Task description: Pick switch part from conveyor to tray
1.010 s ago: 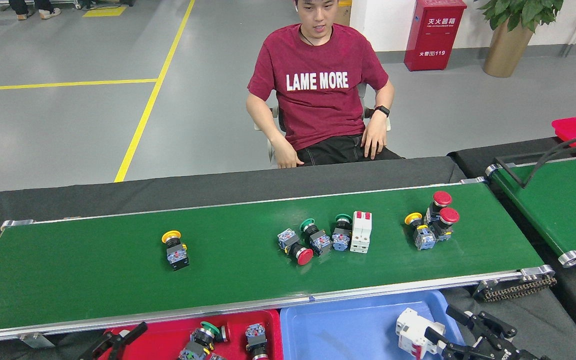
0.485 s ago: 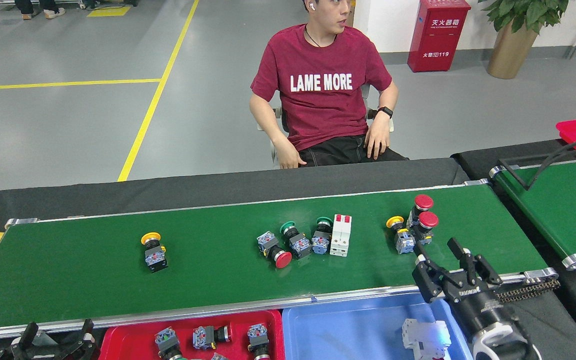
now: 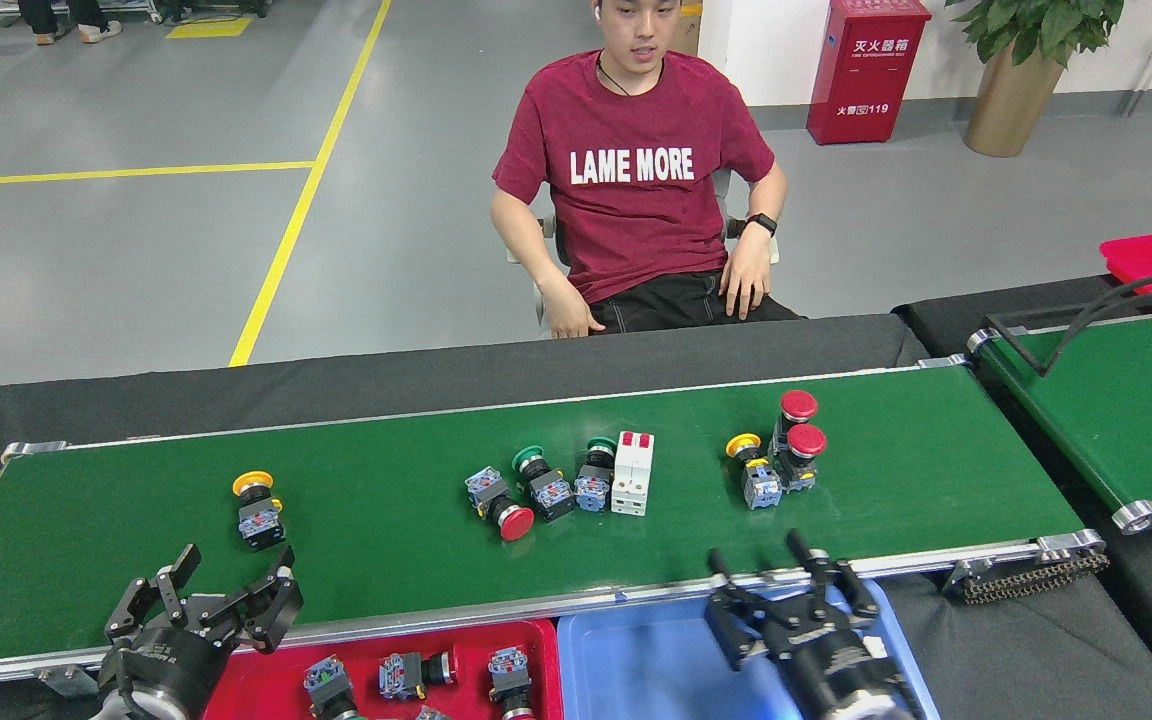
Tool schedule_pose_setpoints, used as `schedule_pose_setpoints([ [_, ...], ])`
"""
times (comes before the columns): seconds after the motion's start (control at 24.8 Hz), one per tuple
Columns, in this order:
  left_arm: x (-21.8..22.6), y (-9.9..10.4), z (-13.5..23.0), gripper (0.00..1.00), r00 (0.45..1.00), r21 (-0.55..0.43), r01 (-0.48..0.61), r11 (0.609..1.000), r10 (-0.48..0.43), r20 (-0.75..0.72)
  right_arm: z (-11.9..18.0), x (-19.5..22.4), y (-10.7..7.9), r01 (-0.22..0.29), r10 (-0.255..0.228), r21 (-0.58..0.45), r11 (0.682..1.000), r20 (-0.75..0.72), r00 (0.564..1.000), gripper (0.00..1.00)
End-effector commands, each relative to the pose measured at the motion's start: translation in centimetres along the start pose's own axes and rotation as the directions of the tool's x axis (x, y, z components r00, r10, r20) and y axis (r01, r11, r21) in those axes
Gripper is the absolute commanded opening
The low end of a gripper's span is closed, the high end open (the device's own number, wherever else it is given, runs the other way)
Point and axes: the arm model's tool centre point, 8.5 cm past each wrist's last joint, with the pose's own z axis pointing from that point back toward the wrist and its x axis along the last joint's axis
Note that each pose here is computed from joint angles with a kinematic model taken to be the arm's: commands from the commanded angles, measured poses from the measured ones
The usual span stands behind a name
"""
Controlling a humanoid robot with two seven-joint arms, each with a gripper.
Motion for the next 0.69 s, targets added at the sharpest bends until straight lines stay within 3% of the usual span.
schedule_pose_setpoints([
  [0.0,-0.8,0.6,-1.2,1.00,1.000,0.000,0.001,1.000,-0.001,-0.019,-2.7,1.6,-1.4,-0.005,0.004,-0.021,1.000,-0.051,0.999,0.88],
  [0.08,-1.4,1.0,-2.3,1.00,0.999,-0.008,-0.004,1.000,0.004,-0.043,-5.4,3.7,-1.8,-0.029,0.029,0.002,1.000,-0.066,0.997,0.91],
  [0.2,-1.8,1.5,-3.6,1.00,0.998,-0.011,-0.023,1.000,0.022,-0.066,-7.8,4.4,-1.1,-0.107,0.111,0.064,0.992,-0.063,0.992,0.91],
  [0.28,-2.0,1.7,-4.4,0.99,0.996,-0.012,-0.036,0.999,0.035,-0.081,-8.3,5.3,-1.5,-0.091,0.094,0.067,0.994,-0.042,0.995,0.90],
  [0.36,-2.4,2.5,-5.5,0.94,0.990,-0.007,-0.048,0.999,0.047,-0.130,-9.1,5.6,-2.2,-0.062,0.064,0.066,0.996,-0.023,0.998,0.80],
  [0.48,-2.0,1.8,-6.4,0.59,0.986,-0.020,0.023,1.000,-0.026,-0.165,-10.2,5.8,-3.4,-0.082,0.081,0.029,0.996,0.007,0.997,0.52],
  [0.53,-2.0,1.5,-6.5,0.41,0.985,-0.006,0.033,0.999,-0.033,-0.168,-10.7,5.9,-3.8,-0.089,0.088,0.027,0.996,0.038,0.995,0.39],
  [0.65,-1.9,0.5,-6.4,0.13,0.986,0.046,0.039,0.998,-0.031,-0.165,-11.0,6.0,-3.2,-0.106,0.101,0.051,0.993,0.087,0.991,0.02],
])
